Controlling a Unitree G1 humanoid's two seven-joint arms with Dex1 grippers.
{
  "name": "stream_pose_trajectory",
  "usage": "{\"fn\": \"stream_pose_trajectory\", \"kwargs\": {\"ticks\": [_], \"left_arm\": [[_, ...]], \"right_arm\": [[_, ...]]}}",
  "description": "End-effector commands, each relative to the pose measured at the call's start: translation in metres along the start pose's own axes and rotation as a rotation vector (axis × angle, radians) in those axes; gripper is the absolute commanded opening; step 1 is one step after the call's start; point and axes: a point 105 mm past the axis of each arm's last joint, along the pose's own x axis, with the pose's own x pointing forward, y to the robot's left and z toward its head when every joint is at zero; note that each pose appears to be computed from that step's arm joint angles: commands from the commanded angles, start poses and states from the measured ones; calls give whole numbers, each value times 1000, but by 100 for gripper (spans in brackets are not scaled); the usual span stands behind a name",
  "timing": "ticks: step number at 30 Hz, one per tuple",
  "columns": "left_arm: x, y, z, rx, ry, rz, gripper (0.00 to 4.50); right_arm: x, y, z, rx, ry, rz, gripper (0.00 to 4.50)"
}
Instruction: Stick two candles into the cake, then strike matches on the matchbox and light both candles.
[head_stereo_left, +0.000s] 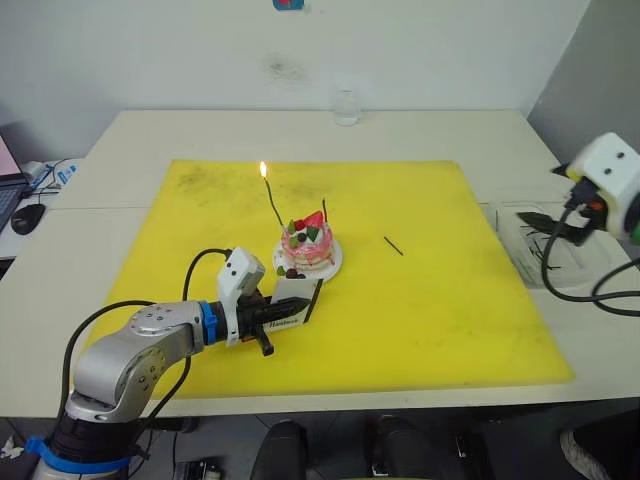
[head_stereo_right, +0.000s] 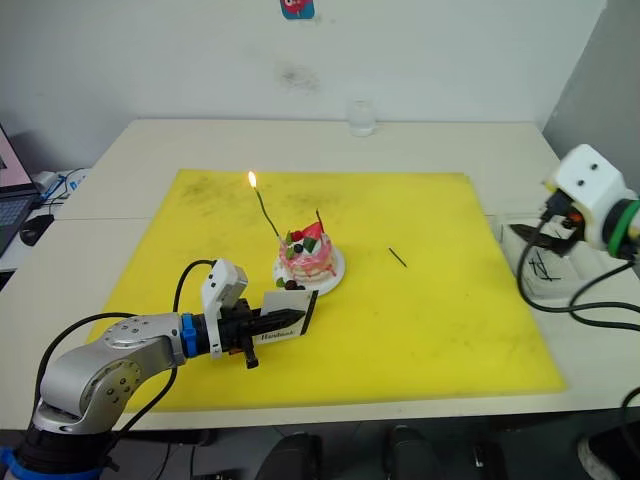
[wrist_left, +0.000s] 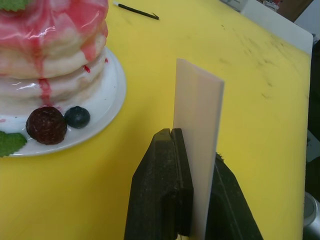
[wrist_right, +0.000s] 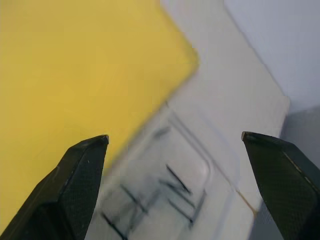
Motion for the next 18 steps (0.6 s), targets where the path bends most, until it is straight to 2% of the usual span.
{"fn": "stream_pose_trajectory", "kwargs": {"ticks": [1, 7, 9, 18], "left_arm": [[-4, -2, 9, 16, -26, -8, 0], [-8, -3, 12, -4, -30, -13, 0], [-11, -3, 12, -9, -24, -12, 0], [-16, -1, 15, -1, -7, -5, 0]], "right_arm": [[11, 19, 23, 94, -137, 28, 447], [55, 71, 24, 217, -289, 39, 447], [70, 90, 22, 266, -283, 74, 447], [128, 121, 14, 343, -267, 53, 447]]}}
